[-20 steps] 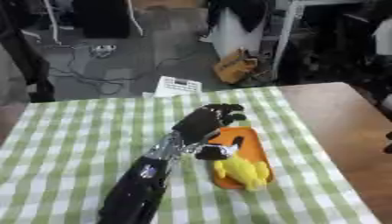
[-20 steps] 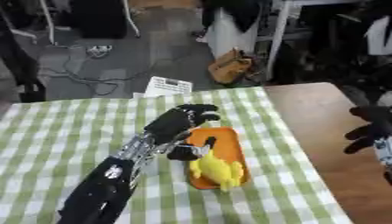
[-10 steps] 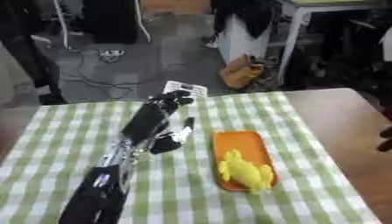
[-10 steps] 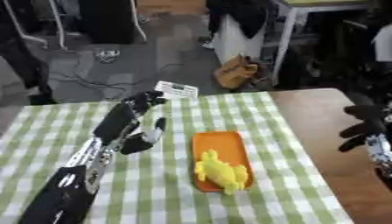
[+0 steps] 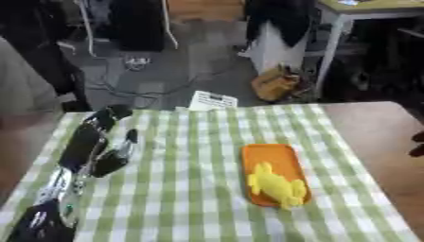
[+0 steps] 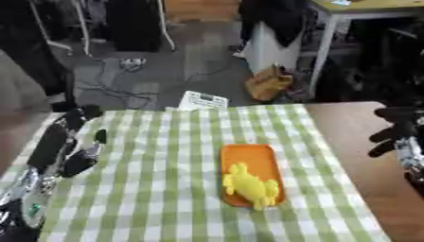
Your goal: Pick up objects on the table and place them in the box.
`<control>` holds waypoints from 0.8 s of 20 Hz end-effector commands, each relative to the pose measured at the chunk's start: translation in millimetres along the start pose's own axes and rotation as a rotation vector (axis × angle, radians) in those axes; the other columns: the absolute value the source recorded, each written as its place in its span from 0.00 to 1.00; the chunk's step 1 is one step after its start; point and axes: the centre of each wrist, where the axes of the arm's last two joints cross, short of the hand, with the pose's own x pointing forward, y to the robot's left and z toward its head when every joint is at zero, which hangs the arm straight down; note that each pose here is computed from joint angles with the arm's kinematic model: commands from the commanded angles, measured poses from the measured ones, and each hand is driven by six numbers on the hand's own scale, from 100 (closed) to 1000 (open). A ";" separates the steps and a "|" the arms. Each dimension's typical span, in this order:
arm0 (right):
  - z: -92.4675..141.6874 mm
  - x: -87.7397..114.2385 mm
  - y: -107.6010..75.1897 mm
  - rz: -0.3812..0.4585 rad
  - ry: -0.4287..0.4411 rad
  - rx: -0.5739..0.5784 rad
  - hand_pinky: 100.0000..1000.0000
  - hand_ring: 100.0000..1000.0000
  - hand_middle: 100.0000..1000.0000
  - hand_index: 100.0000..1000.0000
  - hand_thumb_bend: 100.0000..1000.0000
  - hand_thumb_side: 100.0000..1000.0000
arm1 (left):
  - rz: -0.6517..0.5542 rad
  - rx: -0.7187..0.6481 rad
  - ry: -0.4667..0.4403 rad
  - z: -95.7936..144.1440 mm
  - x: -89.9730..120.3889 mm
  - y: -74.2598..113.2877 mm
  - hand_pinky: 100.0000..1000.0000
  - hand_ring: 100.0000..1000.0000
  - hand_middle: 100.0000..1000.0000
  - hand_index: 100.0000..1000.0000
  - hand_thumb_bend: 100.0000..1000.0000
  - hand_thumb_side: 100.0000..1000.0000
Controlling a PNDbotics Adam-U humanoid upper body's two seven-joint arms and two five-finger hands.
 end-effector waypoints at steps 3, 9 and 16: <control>-1.9 6.6 -9.2 0.043 -0.020 -0.004 0.46 0.56 0.71 0.72 0.00 0.67 | -0.008 0.120 0.116 34.0 -25.6 23.1 0.56 0.65 0.71 0.82 0.11 0.99; -1.3 6.3 -8.6 0.040 -0.015 -0.004 0.46 0.56 0.71 0.72 0.00 0.67 | -0.003 0.118 0.204 28.1 -24.7 31.6 0.54 0.62 0.69 0.83 0.10 1.00; -1.8 6.5 -8.9 0.040 -0.018 -0.005 0.46 0.56 0.71 0.73 0.00 0.67 | 0.026 0.124 0.238 5.9 -13.5 44.2 0.53 0.61 0.69 0.83 0.10 1.00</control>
